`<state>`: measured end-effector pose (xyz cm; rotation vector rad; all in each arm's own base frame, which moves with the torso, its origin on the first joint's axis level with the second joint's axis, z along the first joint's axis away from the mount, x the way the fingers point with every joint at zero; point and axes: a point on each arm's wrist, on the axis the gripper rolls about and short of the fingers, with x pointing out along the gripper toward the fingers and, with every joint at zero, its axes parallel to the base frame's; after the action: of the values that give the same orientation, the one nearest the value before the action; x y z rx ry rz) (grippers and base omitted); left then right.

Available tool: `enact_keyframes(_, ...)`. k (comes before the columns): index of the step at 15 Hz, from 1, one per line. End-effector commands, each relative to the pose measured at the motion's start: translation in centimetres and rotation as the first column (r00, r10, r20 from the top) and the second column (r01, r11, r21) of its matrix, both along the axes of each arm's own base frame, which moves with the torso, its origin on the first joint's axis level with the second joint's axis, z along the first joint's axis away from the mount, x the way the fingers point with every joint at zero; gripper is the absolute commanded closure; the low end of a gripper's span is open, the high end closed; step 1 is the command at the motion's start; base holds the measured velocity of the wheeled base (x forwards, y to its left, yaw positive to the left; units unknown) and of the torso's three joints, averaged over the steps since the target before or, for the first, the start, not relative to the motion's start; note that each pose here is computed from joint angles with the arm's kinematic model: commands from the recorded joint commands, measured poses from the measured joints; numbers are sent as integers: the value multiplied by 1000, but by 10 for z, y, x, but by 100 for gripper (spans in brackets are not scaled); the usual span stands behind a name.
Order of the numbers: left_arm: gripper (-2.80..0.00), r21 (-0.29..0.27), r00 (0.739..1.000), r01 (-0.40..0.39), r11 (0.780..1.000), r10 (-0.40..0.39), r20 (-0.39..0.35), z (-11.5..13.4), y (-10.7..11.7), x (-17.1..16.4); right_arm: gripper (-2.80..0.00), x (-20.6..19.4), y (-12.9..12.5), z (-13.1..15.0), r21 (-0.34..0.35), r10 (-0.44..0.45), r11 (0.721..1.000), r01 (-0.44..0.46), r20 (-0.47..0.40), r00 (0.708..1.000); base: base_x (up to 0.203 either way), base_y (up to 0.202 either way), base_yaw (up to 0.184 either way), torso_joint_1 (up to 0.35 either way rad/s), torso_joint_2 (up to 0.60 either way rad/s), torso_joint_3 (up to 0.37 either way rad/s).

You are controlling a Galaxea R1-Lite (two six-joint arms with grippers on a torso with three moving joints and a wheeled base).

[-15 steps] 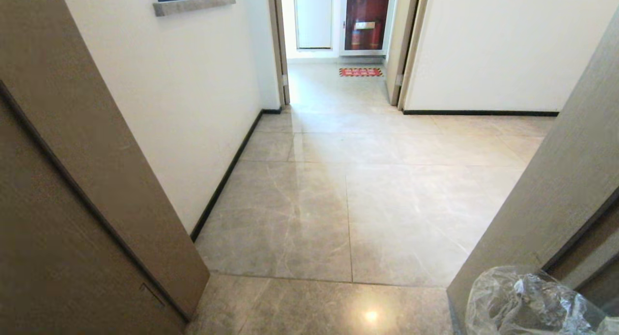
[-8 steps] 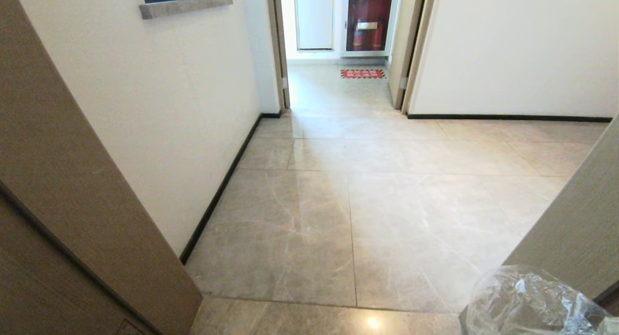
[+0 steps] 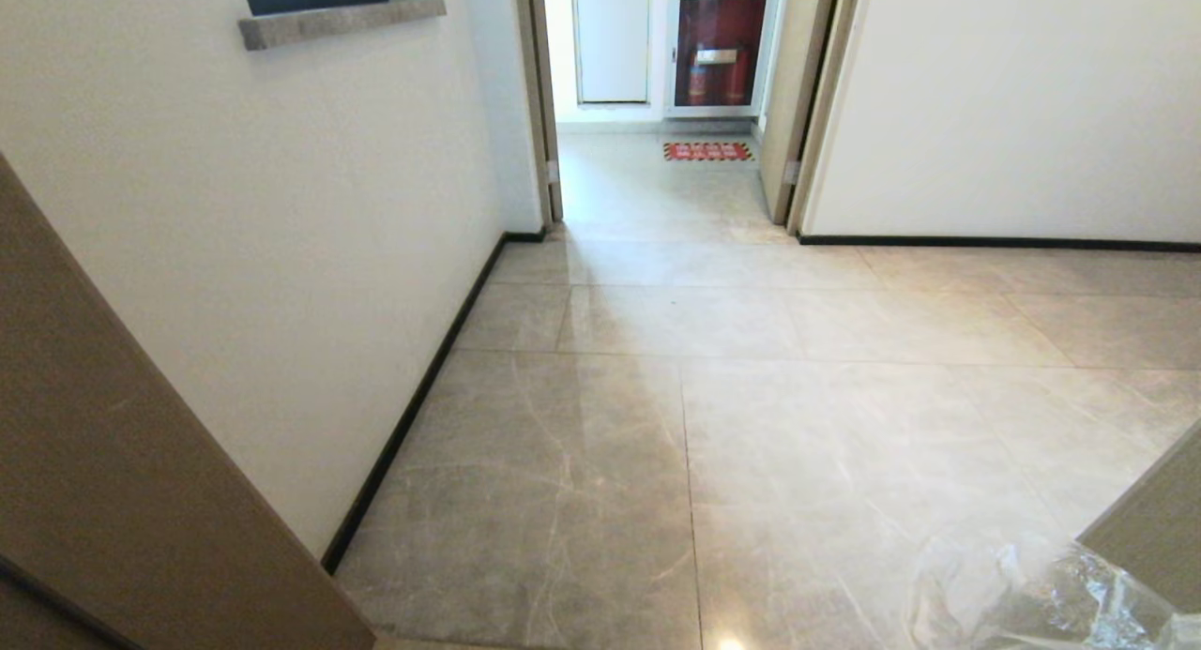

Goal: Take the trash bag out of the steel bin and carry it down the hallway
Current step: Put the trash bag at the door

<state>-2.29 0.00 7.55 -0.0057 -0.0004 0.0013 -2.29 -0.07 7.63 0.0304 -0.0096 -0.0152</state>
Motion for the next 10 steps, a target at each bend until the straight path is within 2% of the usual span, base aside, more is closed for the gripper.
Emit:
enact_keyframes(1, 0, 0, 1000, 0, 1000, 0, -3, -1, 0, 0, 0, 0, 0, 0, 0, 0, 1000, 0, -3, 1000, 172, 0, 2, -2, 2, 7)
enact_keyframes(10, 0, -2, 1000, 0, 1000, 0, -2, 0, 0, 0, 0, 0, 0, 0, -1, 0, 1000, 0, -3, 1000, 191, 0, 0, 3, 3, 3)
